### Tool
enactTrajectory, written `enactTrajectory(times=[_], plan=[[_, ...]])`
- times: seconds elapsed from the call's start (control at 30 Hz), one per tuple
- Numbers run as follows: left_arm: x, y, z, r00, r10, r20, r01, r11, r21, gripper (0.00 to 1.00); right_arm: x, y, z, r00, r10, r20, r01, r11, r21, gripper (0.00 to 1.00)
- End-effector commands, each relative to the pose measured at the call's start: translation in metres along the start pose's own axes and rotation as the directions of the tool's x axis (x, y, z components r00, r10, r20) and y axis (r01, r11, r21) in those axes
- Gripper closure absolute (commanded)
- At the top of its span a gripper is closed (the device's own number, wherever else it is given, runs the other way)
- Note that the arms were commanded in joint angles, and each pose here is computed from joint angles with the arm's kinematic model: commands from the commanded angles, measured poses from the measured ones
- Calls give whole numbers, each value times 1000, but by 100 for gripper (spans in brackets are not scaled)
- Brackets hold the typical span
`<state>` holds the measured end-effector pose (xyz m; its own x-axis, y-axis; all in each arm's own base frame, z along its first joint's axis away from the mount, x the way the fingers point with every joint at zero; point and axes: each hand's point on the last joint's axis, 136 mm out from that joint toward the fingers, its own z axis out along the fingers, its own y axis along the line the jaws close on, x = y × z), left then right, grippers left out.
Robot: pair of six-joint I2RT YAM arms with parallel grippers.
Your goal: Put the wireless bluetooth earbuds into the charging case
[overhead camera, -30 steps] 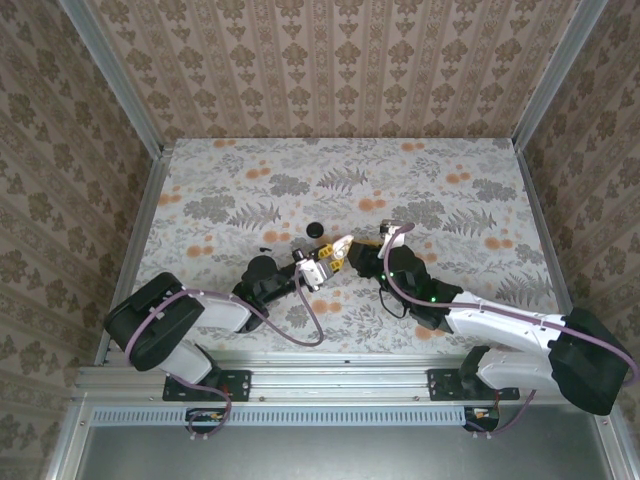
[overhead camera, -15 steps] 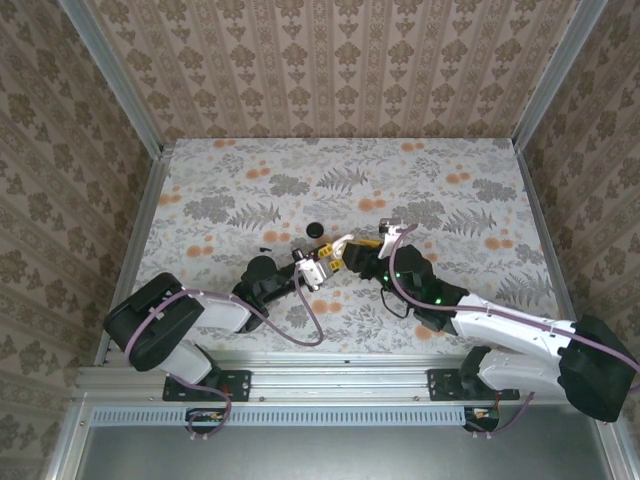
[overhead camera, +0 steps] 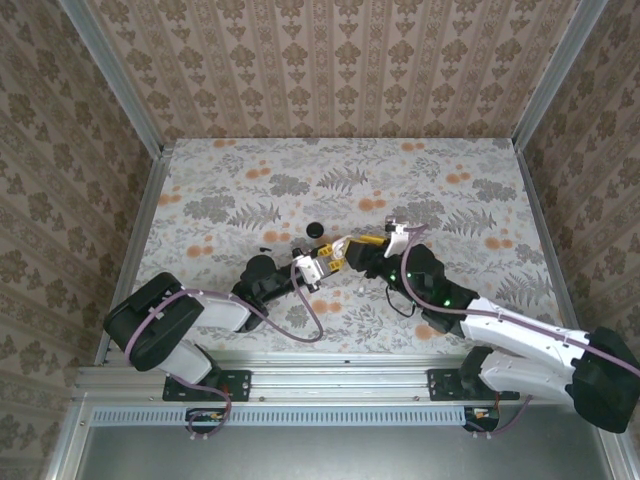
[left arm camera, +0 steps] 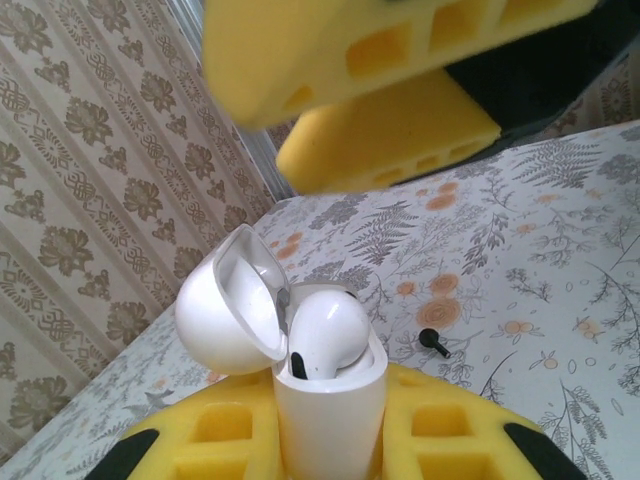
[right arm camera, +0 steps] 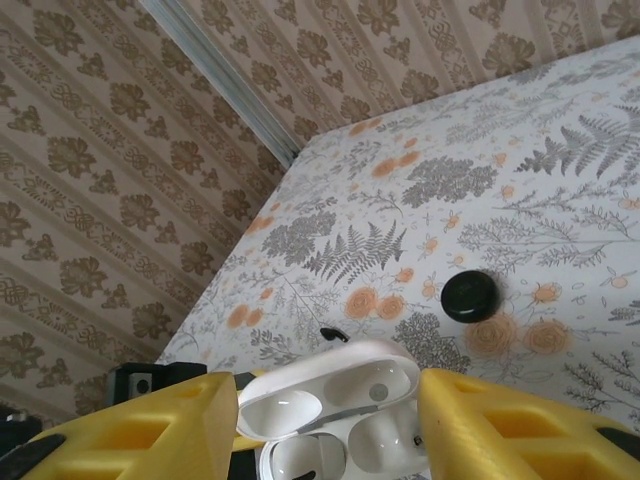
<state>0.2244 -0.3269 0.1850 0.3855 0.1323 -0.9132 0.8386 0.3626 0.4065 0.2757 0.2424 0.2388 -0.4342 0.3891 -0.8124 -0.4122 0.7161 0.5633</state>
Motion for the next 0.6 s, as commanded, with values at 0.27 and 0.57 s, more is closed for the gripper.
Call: enactTrajectory(times=[0.27,0.57], plan=[[2,34,-6,995,-103,8,103,988,-112,100,22,-54,-31,981,27,-190,7,984,180,50],[18,40,-22,988,-148,-31,142,978,-155,100,43,-94,-72,846,-92,-524,258,932,253,51]])
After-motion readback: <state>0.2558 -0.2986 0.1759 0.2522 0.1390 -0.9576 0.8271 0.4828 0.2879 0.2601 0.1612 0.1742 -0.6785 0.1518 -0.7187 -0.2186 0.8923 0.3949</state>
